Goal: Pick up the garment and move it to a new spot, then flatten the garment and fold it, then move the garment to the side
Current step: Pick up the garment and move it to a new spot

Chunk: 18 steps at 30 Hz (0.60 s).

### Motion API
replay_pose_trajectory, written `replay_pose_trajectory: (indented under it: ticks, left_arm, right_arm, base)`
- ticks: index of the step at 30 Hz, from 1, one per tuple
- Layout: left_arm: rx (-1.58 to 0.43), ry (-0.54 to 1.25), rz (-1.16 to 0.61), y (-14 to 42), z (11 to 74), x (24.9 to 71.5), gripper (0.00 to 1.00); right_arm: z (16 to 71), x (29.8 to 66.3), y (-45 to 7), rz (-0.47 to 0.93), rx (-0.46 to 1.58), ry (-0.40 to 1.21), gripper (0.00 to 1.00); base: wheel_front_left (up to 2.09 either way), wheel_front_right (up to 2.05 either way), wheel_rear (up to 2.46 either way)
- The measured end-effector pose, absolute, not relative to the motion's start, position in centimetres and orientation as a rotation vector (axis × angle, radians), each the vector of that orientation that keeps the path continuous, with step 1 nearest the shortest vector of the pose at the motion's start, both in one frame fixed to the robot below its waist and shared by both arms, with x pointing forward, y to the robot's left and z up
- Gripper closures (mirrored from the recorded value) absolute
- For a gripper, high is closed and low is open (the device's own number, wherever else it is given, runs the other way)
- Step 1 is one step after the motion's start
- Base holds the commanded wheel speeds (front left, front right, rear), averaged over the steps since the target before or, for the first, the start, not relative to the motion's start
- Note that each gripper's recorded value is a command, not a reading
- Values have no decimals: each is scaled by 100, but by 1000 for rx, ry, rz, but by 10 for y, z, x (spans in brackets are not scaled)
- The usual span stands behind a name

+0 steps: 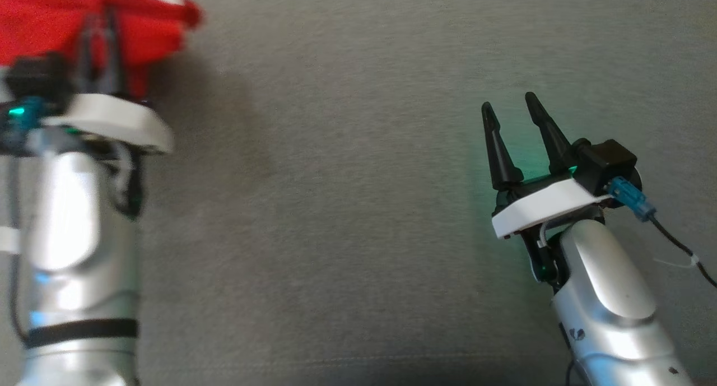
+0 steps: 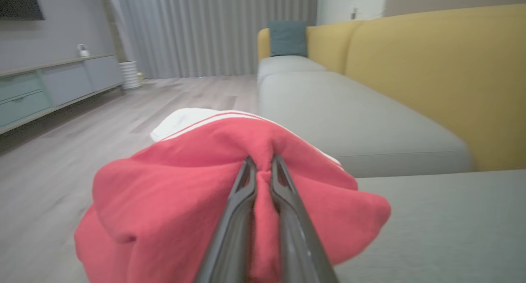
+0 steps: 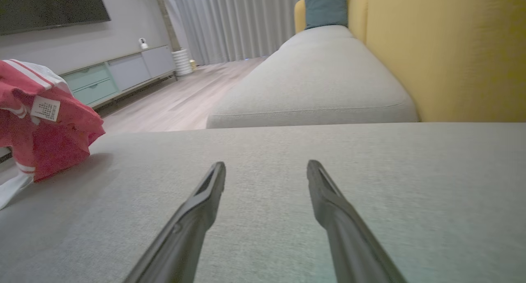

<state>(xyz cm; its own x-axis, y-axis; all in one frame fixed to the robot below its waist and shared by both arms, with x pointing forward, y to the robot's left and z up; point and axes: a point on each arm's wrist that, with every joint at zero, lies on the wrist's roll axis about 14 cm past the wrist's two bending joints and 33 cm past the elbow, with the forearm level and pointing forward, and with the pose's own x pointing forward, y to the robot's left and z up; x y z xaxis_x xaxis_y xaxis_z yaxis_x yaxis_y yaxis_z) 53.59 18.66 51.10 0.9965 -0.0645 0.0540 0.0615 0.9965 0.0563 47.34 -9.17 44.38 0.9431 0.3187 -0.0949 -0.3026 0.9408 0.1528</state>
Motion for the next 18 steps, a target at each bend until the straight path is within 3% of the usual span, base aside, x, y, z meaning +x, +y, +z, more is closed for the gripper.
replay_pose_trajectory:
  ticks: [10, 18]
  left_arm:
    - [-46, -72, -497, 10, 510, 521, 100]
    - [-155, -11, -737, -77, 494, 480, 100]
  right_arm:
    - [460, 449, -151, 165, 149, 87, 0]
    - [462, 435, -189, 61, 153, 86, 0]
  base:
    - [0, 0, 0]
    - [0, 0, 0]
